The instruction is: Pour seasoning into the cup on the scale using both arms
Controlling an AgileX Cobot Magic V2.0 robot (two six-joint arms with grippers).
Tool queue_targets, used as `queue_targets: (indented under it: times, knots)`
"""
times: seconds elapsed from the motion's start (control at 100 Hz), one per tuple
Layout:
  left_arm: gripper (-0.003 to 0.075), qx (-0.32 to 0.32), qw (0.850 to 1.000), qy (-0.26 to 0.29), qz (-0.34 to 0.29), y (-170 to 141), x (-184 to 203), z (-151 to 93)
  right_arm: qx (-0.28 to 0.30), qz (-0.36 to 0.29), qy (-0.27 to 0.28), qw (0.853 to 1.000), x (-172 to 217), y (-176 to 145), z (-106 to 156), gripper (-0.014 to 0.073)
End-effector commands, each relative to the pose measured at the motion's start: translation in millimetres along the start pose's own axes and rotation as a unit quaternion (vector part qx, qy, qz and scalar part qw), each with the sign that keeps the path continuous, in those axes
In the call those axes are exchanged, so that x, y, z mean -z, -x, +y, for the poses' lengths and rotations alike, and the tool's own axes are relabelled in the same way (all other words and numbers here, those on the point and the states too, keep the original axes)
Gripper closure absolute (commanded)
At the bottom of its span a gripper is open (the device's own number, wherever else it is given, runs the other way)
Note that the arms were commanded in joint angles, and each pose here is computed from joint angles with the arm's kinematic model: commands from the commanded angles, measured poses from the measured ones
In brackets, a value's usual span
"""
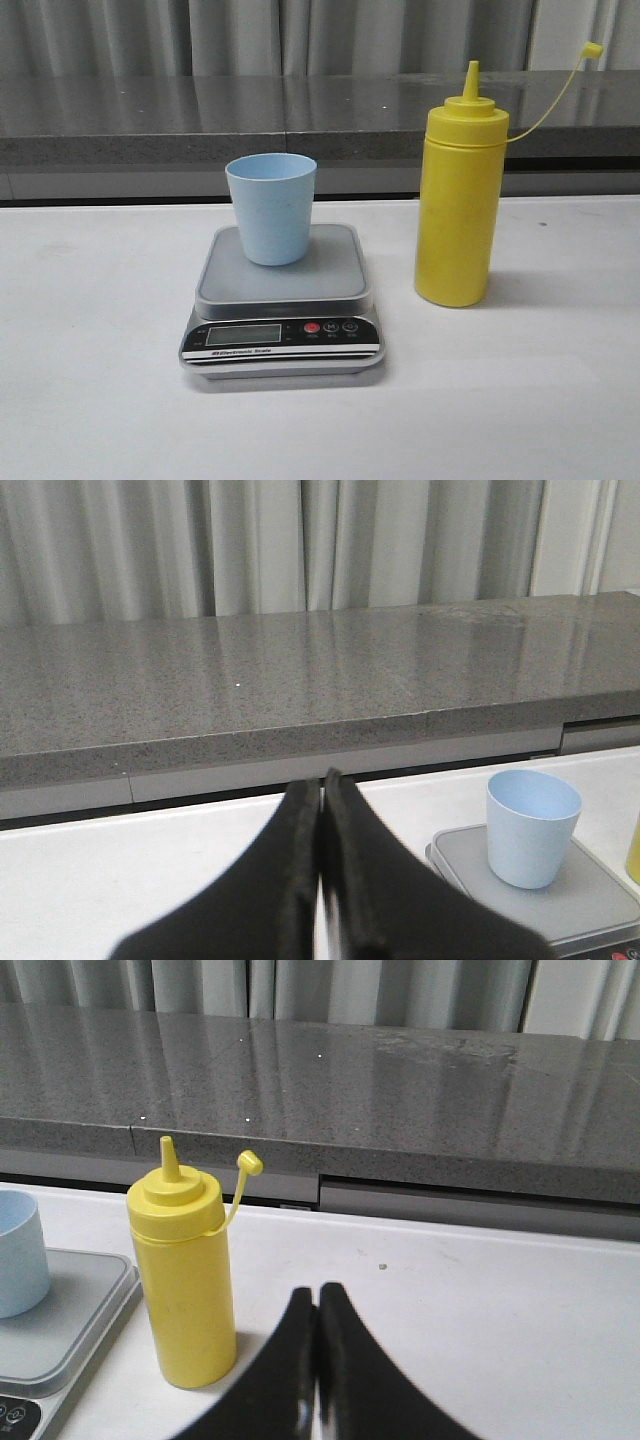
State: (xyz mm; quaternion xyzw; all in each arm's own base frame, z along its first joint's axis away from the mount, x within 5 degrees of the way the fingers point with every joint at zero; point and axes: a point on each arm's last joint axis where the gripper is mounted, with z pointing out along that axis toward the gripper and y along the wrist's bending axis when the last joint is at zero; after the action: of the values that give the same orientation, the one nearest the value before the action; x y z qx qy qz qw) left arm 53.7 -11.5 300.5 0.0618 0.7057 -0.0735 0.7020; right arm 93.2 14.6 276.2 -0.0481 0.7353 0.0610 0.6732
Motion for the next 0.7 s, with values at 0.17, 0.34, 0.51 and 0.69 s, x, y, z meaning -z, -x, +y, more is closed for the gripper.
queue_targets:
  times: [0.17,0.34,0.51,0.69]
  knots:
    - [0.0740,0.001,0.999,0.003,-0.047,15.4,1.2,0.4,0.010,-0.059,-0.005,0.998,1.3,17.4,-0.7,0.0662]
    - [0.0740,0.001,0.999,0.003,-0.047,15.4,1.2,0.4,0.010,-0.059,-0.005,0.998,1.3,17.4,-0.7,0.0662]
    - [0.0740,0.001,0.999,0.003,-0.047,15.4,1.2,0.4,0.010,-0.059,-0.005,0.998,1.3,17.5,-0.7,0.0662]
    - [0.0740,0.001,0.999,0.003,-0.047,15.4,1.2,0.4,0.010,-0.057,-0.005,0.998,1.1,15.7,-0.8,0.0662]
